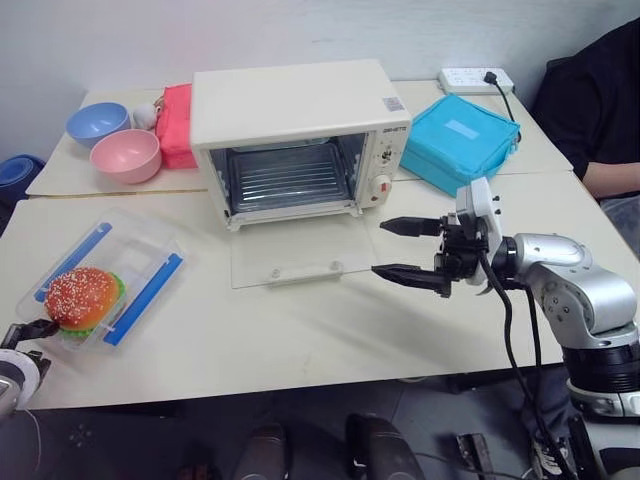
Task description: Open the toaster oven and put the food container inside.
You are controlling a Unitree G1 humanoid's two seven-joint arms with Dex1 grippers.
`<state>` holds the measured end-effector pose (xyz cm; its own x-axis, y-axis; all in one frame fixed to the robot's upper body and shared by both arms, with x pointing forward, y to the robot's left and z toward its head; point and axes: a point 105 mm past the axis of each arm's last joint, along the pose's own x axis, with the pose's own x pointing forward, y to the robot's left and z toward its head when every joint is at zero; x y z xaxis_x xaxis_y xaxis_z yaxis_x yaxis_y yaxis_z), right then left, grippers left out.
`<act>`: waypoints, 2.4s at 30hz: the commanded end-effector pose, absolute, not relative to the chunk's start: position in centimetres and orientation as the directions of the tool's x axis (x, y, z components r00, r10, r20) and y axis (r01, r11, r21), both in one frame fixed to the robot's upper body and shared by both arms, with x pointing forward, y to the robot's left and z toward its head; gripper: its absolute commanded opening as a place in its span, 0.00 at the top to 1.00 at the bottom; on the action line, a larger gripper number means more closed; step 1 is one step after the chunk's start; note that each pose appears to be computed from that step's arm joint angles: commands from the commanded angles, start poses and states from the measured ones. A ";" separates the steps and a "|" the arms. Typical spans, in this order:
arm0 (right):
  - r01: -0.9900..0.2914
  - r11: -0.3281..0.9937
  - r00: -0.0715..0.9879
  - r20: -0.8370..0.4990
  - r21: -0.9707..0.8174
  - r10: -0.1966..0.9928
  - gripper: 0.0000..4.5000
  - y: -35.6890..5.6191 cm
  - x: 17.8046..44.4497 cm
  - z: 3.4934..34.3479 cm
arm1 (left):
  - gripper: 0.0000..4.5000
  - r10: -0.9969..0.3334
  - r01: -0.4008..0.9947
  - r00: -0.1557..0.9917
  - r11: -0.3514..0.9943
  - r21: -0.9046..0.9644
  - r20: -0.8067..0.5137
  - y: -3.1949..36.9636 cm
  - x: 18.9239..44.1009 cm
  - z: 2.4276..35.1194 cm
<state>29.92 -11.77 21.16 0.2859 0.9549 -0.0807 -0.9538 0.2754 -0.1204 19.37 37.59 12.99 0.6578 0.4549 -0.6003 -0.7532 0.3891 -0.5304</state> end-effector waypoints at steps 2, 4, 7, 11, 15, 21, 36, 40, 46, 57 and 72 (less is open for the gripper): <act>-0.944 0.273 0.284 -0.035 -0.184 0.958 0.00 -11.7 29.3 22.7 | 0.00 0.466 -0.784 0.621 0.385 -0.487 -0.631 38.4 20.0 12.7; -0.943 0.276 0.287 -0.034 -0.186 0.957 0.00 -11.8 29.3 22.7 | 0.04 0.466 -0.781 0.624 0.397 -0.482 -0.628 38.6 20.7 13.0; -0.940 0.285 0.296 -0.031 -0.190 0.955 0.00 -11.9 29.2 22.8 | 0.18 0.467 -0.781 0.623 0.412 -0.469 -0.627 39.0 21.3 13.2; -0.935 0.296 0.307 -0.026 -0.192 0.951 0.00 -11.9 29.2 22.8 | 0.46 0.475 -0.794 0.605 0.416 -0.442 -0.639 39.6 21.5 13.1; -0.935 0.300 0.309 -0.016 -0.189 0.951 0.00 -12.0 29.0 23.0 | 0.74 0.493 -0.809 0.584 0.416 -0.414 -0.645 40.3 21.3 13.0; -0.939 0.302 0.307 -0.004 -0.163 0.952 0.00 -12.3 28.9 23.6 | 0.98 0.482 -0.801 0.588 0.459 -0.385 -0.649 40.8 21.2 12.7; -0.936 0.304 0.314 -0.034 -0.176 0.949 0.00 -12.5 29.0 23.5 | 0.98 0.220 -0.410 0.869 0.823 -0.393 -0.444 37.8 25.1 17.7; -0.933 0.315 0.327 -0.038 -0.175 0.944 0.00 -12.6 29.2 23.3 | 0.98 0.034 -0.214 0.915 0.885 -0.413 -0.402 34.6 25.9 18.8; -0.927 0.329 0.341 -0.040 -0.178 0.939 0.00 -13.2 29.0 23.5 | 0.98 -0.145 -0.023 0.911 0.916 -0.399 -0.385 29.8 27.0 20.0; -0.911 0.375 0.385 -0.024 -0.173 0.923 0.00 -13.5 28.6 23.3 | 0.98 -0.191 0.056 0.891 0.947 -0.317 -0.412 22.3 31.3 21.9; -0.874 0.457 0.464 -0.005 -0.167 0.886 0.00 -14.5 28.6 23.1 | 0.44 -0.209 0.050 0.899 0.921 -0.386 -0.384 18.5 34.6 22.4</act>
<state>29.05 -14.33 21.78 0.4616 0.8866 -0.0282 -0.8825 0.4557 -0.1163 34.39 17.75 20.79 0.8675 -0.2327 -0.4398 0.0572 0.9247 -0.3764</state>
